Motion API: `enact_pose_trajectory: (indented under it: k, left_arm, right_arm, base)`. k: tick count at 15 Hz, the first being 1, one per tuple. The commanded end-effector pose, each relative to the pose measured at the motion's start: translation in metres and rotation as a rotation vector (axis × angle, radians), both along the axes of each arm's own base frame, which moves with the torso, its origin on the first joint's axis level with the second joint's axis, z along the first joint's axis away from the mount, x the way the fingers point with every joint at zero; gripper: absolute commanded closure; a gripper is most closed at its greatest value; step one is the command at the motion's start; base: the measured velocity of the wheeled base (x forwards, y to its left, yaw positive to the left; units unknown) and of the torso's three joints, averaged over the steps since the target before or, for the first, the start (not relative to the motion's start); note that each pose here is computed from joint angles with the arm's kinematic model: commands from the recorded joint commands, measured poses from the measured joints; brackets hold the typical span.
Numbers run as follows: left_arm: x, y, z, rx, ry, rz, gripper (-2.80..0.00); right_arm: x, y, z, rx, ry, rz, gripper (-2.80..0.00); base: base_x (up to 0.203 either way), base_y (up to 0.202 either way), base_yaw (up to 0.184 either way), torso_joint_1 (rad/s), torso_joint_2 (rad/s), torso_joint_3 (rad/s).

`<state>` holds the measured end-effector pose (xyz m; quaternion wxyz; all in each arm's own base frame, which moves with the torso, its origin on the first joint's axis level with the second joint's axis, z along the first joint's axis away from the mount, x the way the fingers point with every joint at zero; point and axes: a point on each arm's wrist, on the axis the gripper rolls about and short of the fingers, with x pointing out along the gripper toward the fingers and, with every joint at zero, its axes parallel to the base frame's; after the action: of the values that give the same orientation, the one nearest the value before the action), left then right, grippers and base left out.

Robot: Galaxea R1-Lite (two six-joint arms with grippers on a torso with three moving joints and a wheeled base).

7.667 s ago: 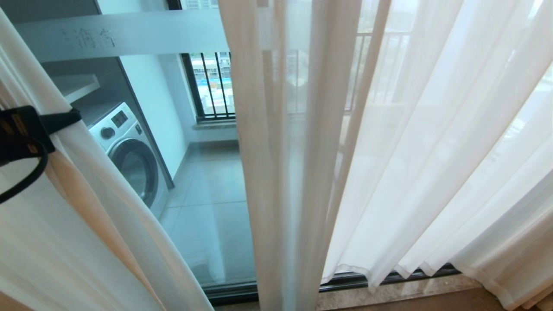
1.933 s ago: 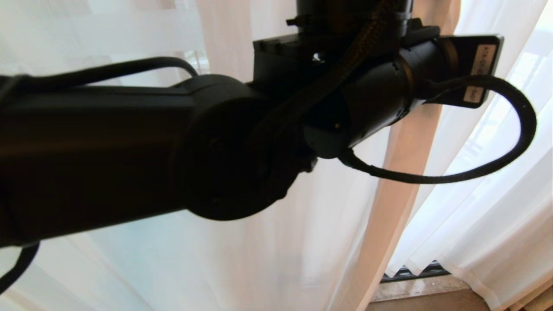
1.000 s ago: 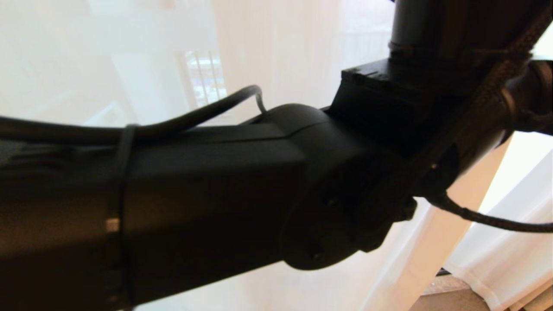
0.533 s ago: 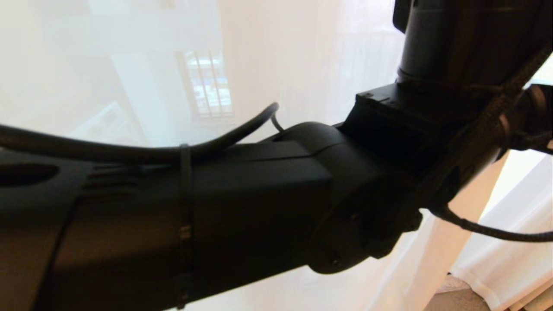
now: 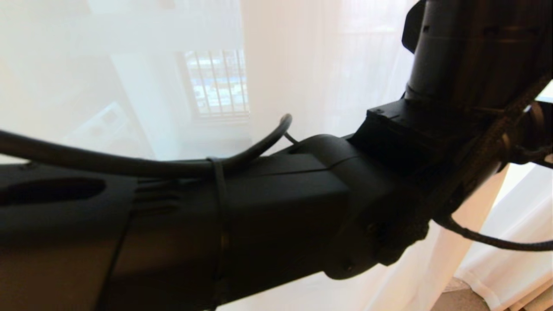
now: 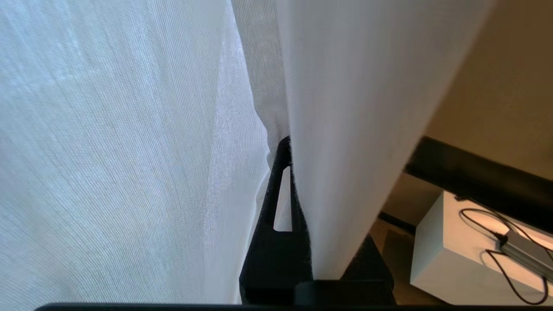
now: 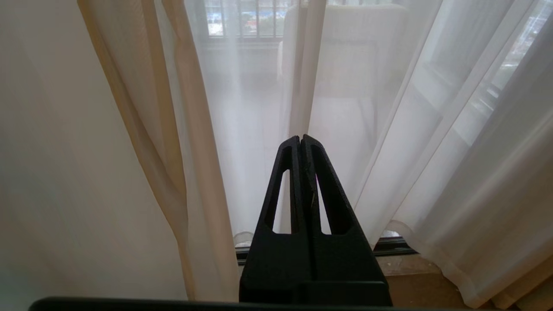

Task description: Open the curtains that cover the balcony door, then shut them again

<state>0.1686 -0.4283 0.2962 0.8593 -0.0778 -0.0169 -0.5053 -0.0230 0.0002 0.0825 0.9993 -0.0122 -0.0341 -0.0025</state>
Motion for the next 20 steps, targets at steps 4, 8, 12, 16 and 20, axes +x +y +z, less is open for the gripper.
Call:
enact_pose_trajectory:
  k: [4, 8, 12, 16, 20]
  left_arm:
    - [0.001, -0.002, -0.002, 0.002, 0.002, 0.002, 0.0]
    - [0.0, 0.0, 0.001, -0.01, -0.004, 0.002, 0.0]
    - [0.001, 0.002, 0.004, -0.024, -0.01, 0.006, 0.0]
    - [0.006, 0.01, 0.012, -0.033, -0.031, 0.026, 0.0]
    - [0.012, 0.013, 0.015, -0.028, -0.075, 0.047, 0.0]
  right_arm:
    - [0.0, 0.0, 0.0, 0.0, 0.0, 0.001, 0.0]
    - [0.0, 0.0, 0.0, 0.0, -0.001, 0.0, 0.0]
    - [0.0, 0.0, 0.0, 0.0, -0.001, 0.0, 0.0]
    - [0.0, 0.0, 0.0, 0.0, -0.001, -0.001, 0.0]
    - [0.0, 0.0, 0.0, 0.0, 0.001, -0.001, 0.0]
  base:
    - [0.0, 0.0, 0.0, 0.0, 0.0, 0.0]
    - [0.0, 0.0, 0.0, 0.0, 0.0, 0.0]
    - [0.0, 0.0, 0.0, 0.0, 0.0, 0.0]
    - [0.0, 0.0, 0.0, 0.0, 0.0, 0.0]
    - [0.0, 0.0, 0.0, 0.0, 0.0, 0.0]
